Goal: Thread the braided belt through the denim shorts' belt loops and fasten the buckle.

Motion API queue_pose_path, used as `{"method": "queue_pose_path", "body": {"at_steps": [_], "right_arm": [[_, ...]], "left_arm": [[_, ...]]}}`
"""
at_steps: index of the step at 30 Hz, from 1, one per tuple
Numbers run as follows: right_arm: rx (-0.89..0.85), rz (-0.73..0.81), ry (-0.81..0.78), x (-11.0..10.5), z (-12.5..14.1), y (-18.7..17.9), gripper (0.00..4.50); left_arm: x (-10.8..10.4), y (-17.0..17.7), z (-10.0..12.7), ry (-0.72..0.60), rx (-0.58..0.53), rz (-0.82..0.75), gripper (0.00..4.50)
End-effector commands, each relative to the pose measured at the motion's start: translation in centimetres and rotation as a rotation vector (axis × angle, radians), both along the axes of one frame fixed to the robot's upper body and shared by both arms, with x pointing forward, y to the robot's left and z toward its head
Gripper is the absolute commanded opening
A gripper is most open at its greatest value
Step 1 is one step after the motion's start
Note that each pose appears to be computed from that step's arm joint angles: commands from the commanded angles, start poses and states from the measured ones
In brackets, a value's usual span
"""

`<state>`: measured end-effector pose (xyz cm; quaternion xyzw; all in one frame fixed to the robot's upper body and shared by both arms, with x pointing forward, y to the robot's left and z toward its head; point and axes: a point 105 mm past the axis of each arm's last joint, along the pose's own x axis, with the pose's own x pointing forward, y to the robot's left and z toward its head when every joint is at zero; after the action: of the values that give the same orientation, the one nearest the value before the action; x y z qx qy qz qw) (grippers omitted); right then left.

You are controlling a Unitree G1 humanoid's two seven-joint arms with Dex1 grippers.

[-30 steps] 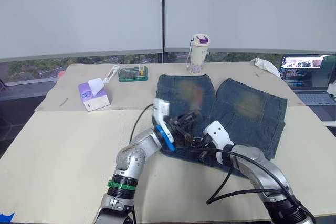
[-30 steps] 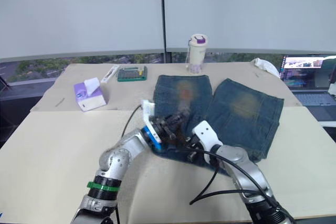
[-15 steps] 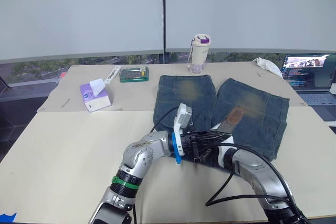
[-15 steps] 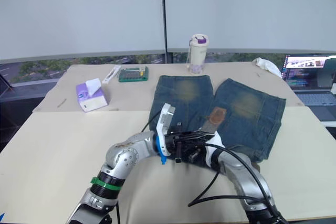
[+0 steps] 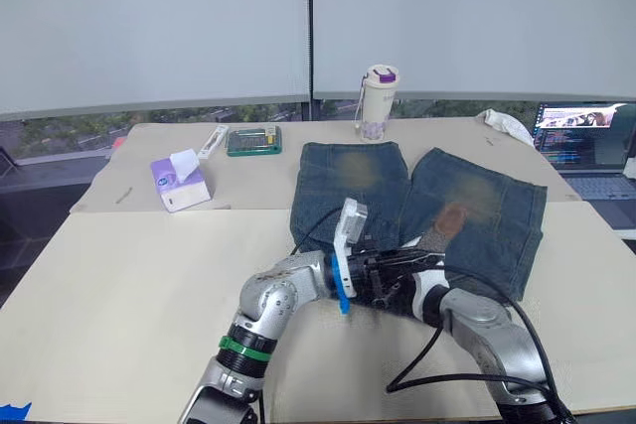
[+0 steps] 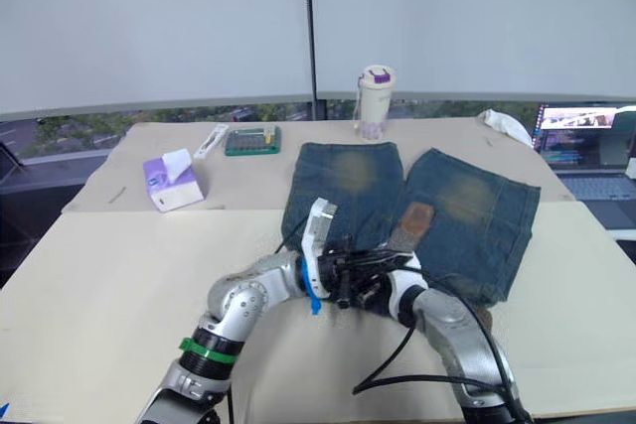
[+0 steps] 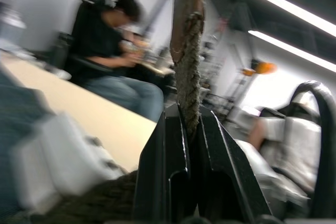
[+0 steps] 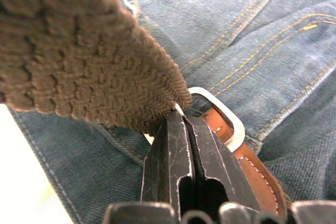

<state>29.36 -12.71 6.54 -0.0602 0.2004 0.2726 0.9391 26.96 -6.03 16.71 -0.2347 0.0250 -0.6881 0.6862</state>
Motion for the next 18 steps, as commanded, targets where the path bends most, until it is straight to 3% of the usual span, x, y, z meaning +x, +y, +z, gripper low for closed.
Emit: {"method": "queue_pose_path", "body": {"at_steps": [1, 3, 6, 11, 18], "right_arm": [[-0.039, 0.013, 0.012, -1.2, -1.1, -0.5, 0.04], [-0.009, 0.008, -0.086, -1.6, 1.2, -0.7, 0.04], [0.015, 0.031, -0.102, -3.0, 2.4, -1.0, 0.04], [0.044, -0.024, -0.146, -4.9, 4.3, -2.4, 1.57], [0.168, -0.157, -0.268, -6.0, 7.8, -5.0, 4.02]], "left_arm": [[1.5, -0.8, 1.1, -0.117, 0.008, 0.132, 0.00], [3.0, -0.6, 0.6, -0.177, 0.045, 0.258, 0.00], [4.2, -0.6, 0.1, -0.241, 0.080, 0.362, 0.00], [5.9, -0.6, 0.0, -0.259, 0.085, 0.489, 0.00], [5.8, -1.1, -0.7, -0.406, 0.138, 0.513, 0.00]]}}
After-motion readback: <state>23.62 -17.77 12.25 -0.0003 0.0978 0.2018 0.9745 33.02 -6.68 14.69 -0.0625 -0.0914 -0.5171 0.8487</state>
